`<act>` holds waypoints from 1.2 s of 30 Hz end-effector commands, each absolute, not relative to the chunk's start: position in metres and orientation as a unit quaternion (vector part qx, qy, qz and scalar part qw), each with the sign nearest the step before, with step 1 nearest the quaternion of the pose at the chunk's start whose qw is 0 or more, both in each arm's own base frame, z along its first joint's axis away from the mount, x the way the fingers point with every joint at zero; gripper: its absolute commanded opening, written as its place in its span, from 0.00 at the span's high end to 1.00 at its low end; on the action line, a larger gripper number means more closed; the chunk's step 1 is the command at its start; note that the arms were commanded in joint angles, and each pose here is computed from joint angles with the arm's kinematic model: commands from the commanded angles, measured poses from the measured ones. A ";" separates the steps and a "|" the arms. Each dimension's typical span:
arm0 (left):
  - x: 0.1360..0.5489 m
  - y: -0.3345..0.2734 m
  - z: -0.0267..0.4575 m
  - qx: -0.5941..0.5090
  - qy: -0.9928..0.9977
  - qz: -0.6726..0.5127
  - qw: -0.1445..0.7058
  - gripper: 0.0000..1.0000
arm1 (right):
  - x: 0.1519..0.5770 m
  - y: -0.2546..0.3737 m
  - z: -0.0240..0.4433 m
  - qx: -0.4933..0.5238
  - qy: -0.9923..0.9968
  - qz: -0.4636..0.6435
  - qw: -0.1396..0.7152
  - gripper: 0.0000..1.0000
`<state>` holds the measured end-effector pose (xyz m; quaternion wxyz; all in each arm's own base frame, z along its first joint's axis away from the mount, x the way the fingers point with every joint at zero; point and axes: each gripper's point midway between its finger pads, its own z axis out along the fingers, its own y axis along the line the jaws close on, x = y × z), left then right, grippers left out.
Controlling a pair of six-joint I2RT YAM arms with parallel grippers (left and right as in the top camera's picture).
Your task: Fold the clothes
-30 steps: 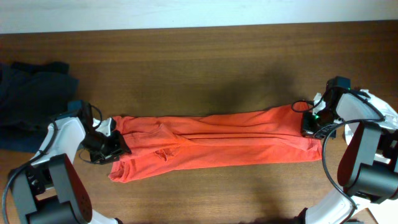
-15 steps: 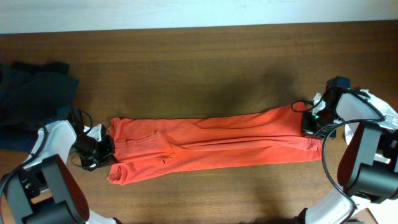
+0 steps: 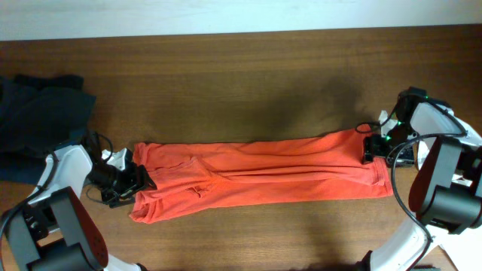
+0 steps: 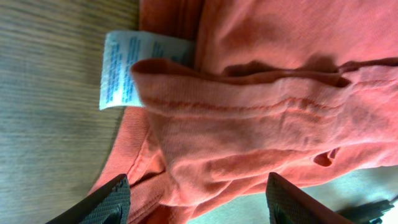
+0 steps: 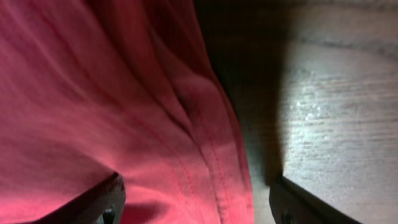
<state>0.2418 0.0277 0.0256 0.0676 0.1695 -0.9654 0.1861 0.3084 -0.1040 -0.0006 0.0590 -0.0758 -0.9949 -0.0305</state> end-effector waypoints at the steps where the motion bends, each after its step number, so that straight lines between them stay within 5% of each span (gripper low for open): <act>1: 0.245 0.033 0.026 0.161 -0.970 0.172 0.064 0.30 | 0.300 -0.084 -0.016 -0.062 -0.993 -0.086 0.055 0.30; 2: 0.245 0.033 0.026 0.161 -0.970 0.172 0.064 0.30 | 0.301 -0.078 -0.016 -0.064 -0.991 -0.102 0.052 0.35; 5: 0.245 0.033 0.025 0.160 -0.970 0.171 0.062 0.30 | 0.303 -0.055 -0.010 -0.071 -0.982 -0.172 0.045 0.86; 7: 0.247 0.034 0.026 0.160 -0.971 0.171 0.058 0.30 | 0.302 -0.054 -0.009 -0.072 -0.981 -0.173 0.048 0.96; 13: 0.281 0.055 0.063 0.170 -0.973 0.154 -0.009 0.25 | 0.320 -0.126 0.031 -0.150 -0.986 -0.066 0.037 0.96; 17: 0.281 0.055 0.063 0.170 -0.973 0.154 -0.010 0.22 | 0.348 -0.127 0.080 -0.158 -0.983 -0.096 -0.002 0.96; 28: 0.282 0.053 0.064 0.180 -0.971 0.159 -0.010 0.21 | 0.338 0.092 0.089 0.064 -0.988 -0.114 0.077 0.96; 36: 0.284 0.049 0.065 0.180 -0.968 0.173 -0.013 0.21 | 0.304 0.179 0.067 0.127 -0.982 -0.109 0.091 0.96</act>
